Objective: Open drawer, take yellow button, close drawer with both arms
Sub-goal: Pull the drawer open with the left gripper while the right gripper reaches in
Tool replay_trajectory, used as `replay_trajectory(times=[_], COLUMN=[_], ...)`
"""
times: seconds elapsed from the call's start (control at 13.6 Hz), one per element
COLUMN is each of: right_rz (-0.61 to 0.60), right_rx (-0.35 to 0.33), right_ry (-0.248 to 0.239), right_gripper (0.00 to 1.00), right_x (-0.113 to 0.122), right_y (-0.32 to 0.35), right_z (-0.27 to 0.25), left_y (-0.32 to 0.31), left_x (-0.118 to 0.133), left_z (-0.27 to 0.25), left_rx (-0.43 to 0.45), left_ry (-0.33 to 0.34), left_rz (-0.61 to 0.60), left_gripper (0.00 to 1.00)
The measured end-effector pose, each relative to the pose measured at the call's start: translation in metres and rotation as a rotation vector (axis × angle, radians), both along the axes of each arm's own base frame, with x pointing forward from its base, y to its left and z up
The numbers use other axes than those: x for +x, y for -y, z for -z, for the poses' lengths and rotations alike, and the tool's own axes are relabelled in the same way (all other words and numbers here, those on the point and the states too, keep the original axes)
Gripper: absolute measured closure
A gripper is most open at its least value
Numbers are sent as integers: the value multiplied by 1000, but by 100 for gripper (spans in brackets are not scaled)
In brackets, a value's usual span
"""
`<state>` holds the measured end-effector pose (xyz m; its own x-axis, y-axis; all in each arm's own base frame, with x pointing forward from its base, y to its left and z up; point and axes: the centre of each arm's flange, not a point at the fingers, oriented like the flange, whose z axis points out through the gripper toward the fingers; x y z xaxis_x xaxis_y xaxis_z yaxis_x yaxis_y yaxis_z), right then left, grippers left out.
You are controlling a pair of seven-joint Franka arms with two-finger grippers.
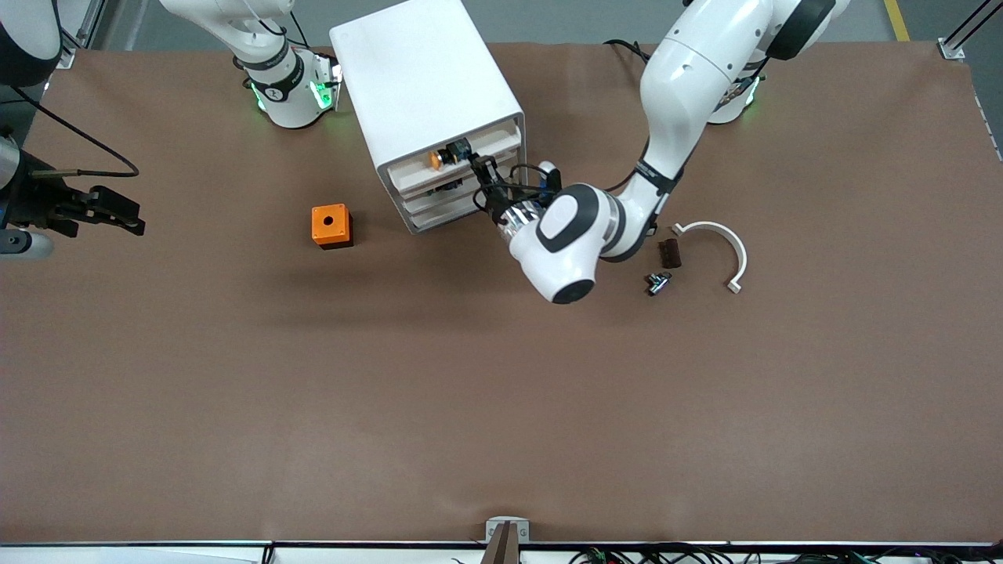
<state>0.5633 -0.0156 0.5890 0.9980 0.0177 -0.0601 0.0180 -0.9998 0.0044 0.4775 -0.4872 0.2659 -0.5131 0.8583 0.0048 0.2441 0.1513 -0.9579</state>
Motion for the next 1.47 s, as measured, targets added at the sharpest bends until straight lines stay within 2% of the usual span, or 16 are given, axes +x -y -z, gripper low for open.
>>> replay_trajectory(times=[0.15, 0.29, 0.52, 0.88, 1.03, 1.25, 1.47], right_rz=[15, 62, 163, 437, 520, 656, 766], right_rx=[0, -4, 5, 35, 37, 87, 100], right_ry=[0, 2, 1, 4, 4, -35, -46], right_gripper=[0, 0, 0, 0, 0, 0, 0], right_x=[0, 0, -2, -8, -12, -18, -23], right_y=[-5, -26, -74, -188, -235, -284, -323], right_z=[0, 0, 0, 18, 33, 51, 68], left_y=[-38, -60, -65, -85, -89, -102, -112], left_x=[39, 61, 71, 90, 95, 105, 116], left_z=[-3, -5, -9, -12, -13, -16, -27], left_rx=[-7, -6, -21, -47, -54, -66, -82], left_ry=[22, 40, 81, 118, 130, 146, 167], left_rz=[-74, -117, -132, -163, -171, -186, -200], left_gripper=[86, 86, 86, 86, 83, 52, 22])
